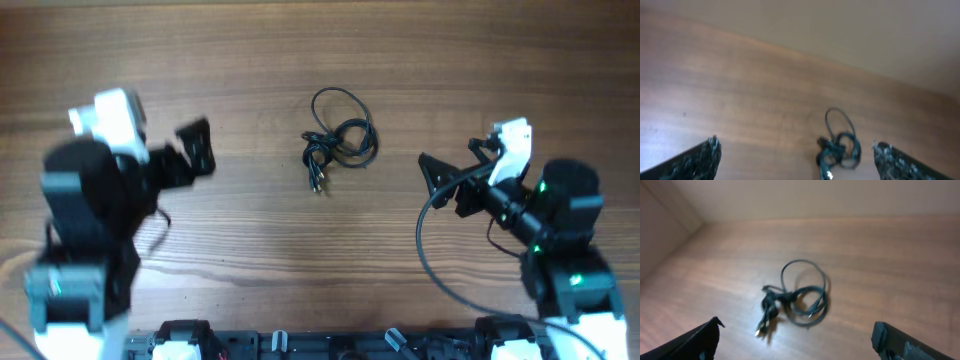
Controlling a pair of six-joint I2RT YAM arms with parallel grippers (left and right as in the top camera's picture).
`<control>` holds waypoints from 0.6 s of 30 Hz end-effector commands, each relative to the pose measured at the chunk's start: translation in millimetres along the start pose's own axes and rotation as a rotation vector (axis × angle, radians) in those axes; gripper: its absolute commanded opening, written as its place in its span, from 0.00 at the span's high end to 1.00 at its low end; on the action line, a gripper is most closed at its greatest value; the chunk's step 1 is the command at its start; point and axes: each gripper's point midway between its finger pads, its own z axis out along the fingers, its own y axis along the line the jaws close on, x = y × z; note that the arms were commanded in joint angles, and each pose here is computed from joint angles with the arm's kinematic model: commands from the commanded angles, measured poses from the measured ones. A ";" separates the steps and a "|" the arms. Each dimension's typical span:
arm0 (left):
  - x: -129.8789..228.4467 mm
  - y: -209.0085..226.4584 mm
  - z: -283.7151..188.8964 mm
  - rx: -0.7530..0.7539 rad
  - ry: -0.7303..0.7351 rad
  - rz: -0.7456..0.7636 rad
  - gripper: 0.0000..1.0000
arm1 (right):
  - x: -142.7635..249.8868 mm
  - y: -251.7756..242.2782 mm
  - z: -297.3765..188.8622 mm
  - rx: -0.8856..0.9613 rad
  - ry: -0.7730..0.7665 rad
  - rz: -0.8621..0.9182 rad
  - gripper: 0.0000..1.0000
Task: Untangle cables
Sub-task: 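Reach the left gripper to the cable bundle and grasp it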
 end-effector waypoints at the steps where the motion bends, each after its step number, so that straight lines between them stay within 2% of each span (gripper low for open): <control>1: -32.5 -29.0 12.5 0.084 0.099 -0.018 0.00 | -28.2 13.7 -4.6 -0.038 0.056 -0.025 0.00; 5: -47.5 -50.8 34.3 0.185 0.153 -0.028 0.00 | -43.6 17.1 -8.1 -0.032 0.181 -0.053 0.00; 10: -26.4 -74.0 56.5 0.347 0.292 -0.072 0.00 | -61.5 16.4 -1.3 -0.033 0.236 -0.052 0.00; 12: -17.6 -74.4 68.6 0.353 0.337 -0.084 0.00 | -62.1 14.7 3.8 -0.026 0.239 0.033 0.00; 14: 1.1 -72.1 87.7 0.309 0.423 -0.143 0.03 | -62.3 12.5 8.9 -0.014 0.244 0.135 0.01; 15: 13.8 -66.0 99.8 0.236 0.474 -0.208 0.06 | -63.0 11.4 11.2 -0.012 0.243 0.145 0.00; 16: 31.8 -56.0 112.8 0.116 0.531 -0.293 0.10 | -62.3 10.1 13.7 -0.011 0.248 0.150 0.00; 18: 67.5 -41.7 128.2 -0.100 0.621 -0.398 0.24 | -59.1 7.6 18.0 -0.008 0.264 0.159 0.00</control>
